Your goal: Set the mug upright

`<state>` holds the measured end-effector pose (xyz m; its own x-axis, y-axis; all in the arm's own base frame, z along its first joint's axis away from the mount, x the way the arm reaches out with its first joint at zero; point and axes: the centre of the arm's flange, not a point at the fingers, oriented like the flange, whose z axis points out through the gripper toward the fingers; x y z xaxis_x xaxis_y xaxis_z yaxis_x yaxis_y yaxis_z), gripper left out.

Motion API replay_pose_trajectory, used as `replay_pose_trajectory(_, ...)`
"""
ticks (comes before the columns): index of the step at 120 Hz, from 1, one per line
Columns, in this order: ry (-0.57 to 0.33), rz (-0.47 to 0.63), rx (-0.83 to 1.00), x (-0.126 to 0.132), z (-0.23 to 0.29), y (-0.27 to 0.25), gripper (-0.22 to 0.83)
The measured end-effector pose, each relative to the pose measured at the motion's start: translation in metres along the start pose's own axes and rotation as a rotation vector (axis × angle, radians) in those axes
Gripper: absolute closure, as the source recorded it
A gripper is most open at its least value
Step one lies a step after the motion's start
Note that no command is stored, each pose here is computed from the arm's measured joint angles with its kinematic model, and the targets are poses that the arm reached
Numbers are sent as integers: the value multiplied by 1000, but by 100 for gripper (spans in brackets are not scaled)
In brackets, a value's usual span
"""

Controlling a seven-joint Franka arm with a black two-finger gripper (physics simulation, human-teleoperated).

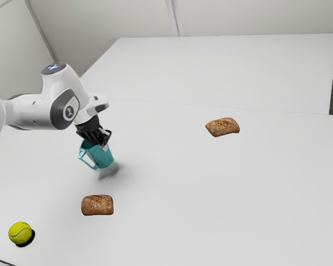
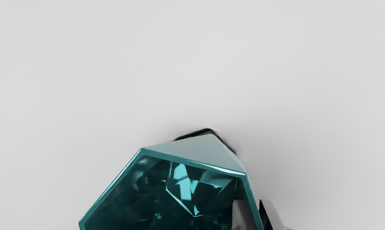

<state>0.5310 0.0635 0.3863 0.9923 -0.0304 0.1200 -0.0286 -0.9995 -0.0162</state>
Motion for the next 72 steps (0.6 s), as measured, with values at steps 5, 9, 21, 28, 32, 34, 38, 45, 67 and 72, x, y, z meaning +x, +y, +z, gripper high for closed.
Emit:
replay_pose_trajectory(5, -2, -19, 8, -1, 0, -7, 78)
replay_pose_trajectory(9, -5, -35, 14, -2, 1, -12, 78)
replay_pose_trajectory(21, -23, -84, 27, -5, 6, -29, 78)
replay_pose_trajectory(28, -33, -112, 32, -7, 9, -38, 78)
replay_pose_trajectory(32, -39, -128, 34, -8, 10, -43, 78)
replay_pose_trajectory(34, -42, -135, 36, -9, 11, -45, 78)
replay_pose_trajectory(38, -48, -149, 38, -10, 13, -49, 78)
replay_pose_trajectory(45, -58, -164, 41, -10, 17, -51, 78)
replay_pose_trajectory(67, -102, -86, 48, 0, 41, 5, 78)
replay_pose_trajectory(72, -106, -74, 49, 1, 43, 14, 78)
